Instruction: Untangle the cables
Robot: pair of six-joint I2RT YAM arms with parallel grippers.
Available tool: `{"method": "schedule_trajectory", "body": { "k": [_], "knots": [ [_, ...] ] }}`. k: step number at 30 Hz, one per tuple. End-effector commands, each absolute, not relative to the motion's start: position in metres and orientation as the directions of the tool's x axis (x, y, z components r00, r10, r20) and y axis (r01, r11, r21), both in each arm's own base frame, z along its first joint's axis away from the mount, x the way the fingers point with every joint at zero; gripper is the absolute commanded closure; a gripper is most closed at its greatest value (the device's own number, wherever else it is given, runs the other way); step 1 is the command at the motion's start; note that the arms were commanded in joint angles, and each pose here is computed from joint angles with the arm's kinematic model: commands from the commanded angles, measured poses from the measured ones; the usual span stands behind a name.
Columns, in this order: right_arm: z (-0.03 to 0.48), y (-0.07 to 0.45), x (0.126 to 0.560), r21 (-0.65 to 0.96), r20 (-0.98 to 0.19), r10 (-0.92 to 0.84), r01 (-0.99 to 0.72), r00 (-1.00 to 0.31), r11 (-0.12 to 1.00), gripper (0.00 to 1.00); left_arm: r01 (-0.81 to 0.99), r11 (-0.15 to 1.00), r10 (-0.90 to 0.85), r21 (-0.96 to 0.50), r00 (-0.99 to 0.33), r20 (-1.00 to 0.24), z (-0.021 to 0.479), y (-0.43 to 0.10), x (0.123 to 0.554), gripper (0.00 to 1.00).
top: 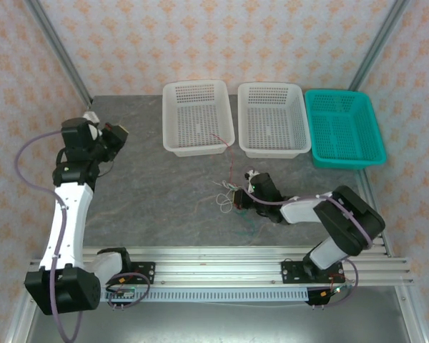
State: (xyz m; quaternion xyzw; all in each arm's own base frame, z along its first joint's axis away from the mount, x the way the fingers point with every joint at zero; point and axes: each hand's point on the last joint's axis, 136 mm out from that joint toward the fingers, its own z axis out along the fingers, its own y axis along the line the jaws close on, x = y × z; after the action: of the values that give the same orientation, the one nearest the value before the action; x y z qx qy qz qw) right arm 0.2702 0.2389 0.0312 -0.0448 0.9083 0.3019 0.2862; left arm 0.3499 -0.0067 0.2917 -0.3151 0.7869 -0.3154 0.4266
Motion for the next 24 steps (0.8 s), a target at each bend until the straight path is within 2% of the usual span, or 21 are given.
{"method": "schedule_trajectory", "body": {
  "k": [1,7,10,12,14,18,22,24],
  "knots": [
    [0.056,0.236,0.266,0.486,-0.588,0.052,-0.301,-0.808,0.820,1.00,-0.120,0.693,-0.648,-0.711,-0.537,-0.541,0.274,-0.047,0.347,1.00],
    [0.101,0.237,0.256,0.450,-0.714,-0.005,-0.464,-0.701,0.763,1.00,-0.019,0.728,-0.543,-0.685,-0.627,-0.559,0.251,-0.079,0.324,1.00],
    [0.116,0.233,0.248,0.426,-0.750,-0.024,-0.510,-0.661,0.747,1.00,0.069,0.735,-0.486,-0.675,-0.640,-0.595,0.262,-0.100,0.311,0.90],
    [0.125,0.233,0.242,0.420,-0.771,-0.032,-0.546,-0.636,0.725,1.00,0.130,0.723,-0.453,-0.678,-0.652,-0.608,0.271,-0.119,0.303,0.80],
    [0.137,0.234,0.236,0.411,-0.795,-0.037,-0.583,-0.605,0.701,1.00,0.181,0.706,-0.426,-0.684,-0.663,-0.615,0.278,-0.140,0.295,0.64],
    [0.160,0.235,0.229,0.381,-0.843,-0.037,-0.644,-0.537,0.663,1.00,0.237,0.684,-0.378,-0.690,-0.694,-0.613,0.285,-0.173,0.289,0.49],
    [0.169,0.237,0.223,0.337,-0.876,-0.057,-0.693,-0.479,0.638,1.00,0.313,0.660,-0.306,-0.683,-0.719,-0.624,0.290,-0.212,0.286,0.26],
    [0.170,0.240,0.221,0.326,-0.880,-0.072,-0.707,-0.469,0.627,1.00,0.336,0.637,-0.291,-0.693,-0.728,-0.621,0.290,-0.229,0.287,0.19]
  ]
}}
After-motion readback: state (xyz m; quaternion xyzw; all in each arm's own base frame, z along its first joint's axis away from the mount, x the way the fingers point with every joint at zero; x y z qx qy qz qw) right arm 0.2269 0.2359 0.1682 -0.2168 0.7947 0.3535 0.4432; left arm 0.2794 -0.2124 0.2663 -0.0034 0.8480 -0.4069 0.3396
